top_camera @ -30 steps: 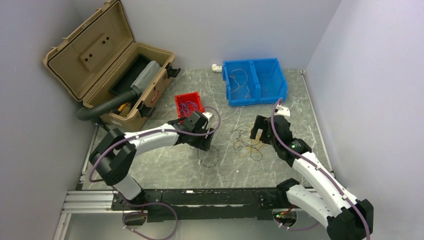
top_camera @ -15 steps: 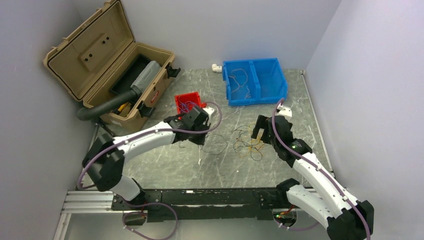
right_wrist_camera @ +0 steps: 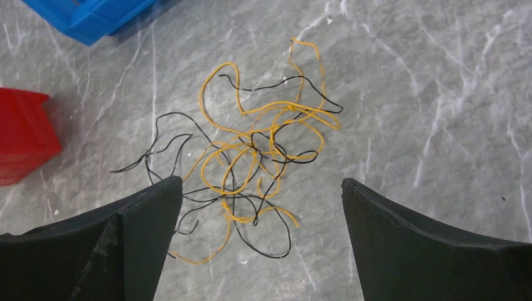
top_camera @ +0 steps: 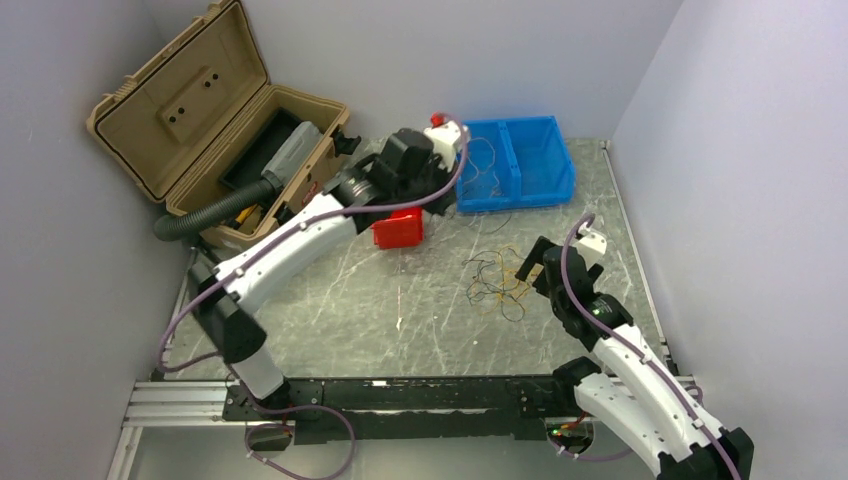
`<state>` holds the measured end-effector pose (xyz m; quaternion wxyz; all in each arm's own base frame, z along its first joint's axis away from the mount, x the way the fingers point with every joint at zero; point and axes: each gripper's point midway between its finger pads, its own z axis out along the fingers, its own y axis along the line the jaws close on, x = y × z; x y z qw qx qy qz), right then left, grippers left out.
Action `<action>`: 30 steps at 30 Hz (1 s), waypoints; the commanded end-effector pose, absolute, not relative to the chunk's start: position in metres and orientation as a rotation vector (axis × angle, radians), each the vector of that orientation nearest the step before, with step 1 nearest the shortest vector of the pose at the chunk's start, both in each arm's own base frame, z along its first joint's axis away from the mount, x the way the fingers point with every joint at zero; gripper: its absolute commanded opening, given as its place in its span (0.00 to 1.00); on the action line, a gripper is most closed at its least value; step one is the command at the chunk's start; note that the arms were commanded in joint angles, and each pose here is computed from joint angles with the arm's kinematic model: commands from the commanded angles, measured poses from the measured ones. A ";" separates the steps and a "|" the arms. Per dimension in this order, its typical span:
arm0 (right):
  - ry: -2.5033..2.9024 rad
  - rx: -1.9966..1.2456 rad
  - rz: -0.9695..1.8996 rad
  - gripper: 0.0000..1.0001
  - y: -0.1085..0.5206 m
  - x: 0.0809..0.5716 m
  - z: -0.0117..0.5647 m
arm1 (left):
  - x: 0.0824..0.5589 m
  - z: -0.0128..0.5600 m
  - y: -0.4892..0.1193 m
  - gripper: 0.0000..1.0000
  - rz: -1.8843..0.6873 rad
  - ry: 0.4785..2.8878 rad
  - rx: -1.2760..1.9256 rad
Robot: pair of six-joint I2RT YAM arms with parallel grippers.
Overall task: Untangle the cables
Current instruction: Pick up the cable at the center of the board, then place the cable in the bin.
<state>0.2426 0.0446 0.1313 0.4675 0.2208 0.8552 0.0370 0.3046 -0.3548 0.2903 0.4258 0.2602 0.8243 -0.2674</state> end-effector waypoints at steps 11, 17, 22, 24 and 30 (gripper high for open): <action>2.029 0.550 0.129 1.00 0.042 0.242 0.139 | 0.345 0.317 -0.372 0.00 -0.670 2.041 0.621; 2.047 0.498 0.178 1.00 0.055 0.249 0.141 | 0.326 0.318 -0.369 0.00 -0.770 1.991 0.627; 2.054 0.470 0.208 0.99 0.062 0.253 0.145 | 0.320 0.355 -0.360 0.00 -0.775 1.872 0.649; 2.049 0.468 0.211 0.99 0.062 0.253 0.148 | 0.317 0.372 -0.354 0.00 -0.769 1.832 0.646; 2.022 0.464 0.184 0.99 0.058 0.257 0.159 | 0.292 0.400 -0.366 0.00 -0.942 1.742 0.703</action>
